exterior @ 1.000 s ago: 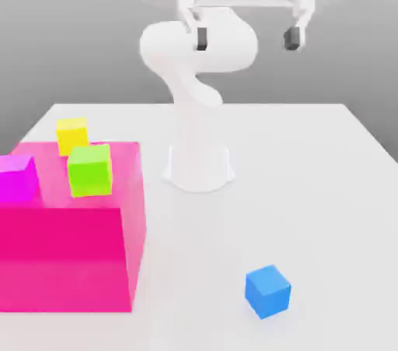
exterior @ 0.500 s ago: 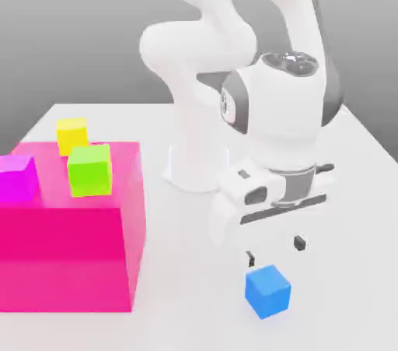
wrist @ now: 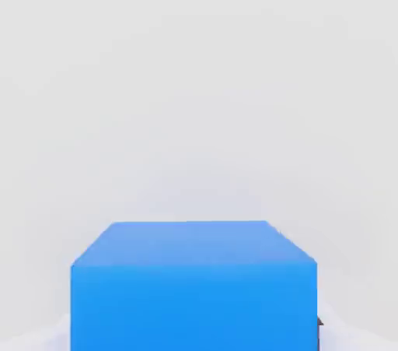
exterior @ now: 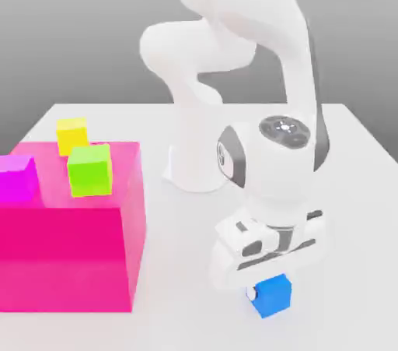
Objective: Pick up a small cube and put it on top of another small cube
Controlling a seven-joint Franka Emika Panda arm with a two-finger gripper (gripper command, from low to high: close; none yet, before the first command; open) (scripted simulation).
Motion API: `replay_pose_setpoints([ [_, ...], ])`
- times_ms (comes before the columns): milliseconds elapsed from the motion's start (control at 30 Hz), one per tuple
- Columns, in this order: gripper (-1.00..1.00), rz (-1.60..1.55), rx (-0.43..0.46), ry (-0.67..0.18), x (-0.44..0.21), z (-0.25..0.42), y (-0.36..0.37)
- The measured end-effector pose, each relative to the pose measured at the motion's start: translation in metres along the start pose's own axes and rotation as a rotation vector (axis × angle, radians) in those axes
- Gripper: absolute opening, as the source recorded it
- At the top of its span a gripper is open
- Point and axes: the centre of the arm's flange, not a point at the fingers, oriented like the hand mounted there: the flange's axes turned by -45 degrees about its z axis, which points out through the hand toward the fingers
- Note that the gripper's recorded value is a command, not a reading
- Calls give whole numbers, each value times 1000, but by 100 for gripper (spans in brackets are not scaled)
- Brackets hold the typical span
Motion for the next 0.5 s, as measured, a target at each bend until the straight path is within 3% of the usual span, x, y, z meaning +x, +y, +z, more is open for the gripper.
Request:
replay_pose_setpoints([
  [133, -100, 45, -4, 0, 2, -43, 17],
  [500, -100, 662, -18, 0, -58, -201, 248],
])
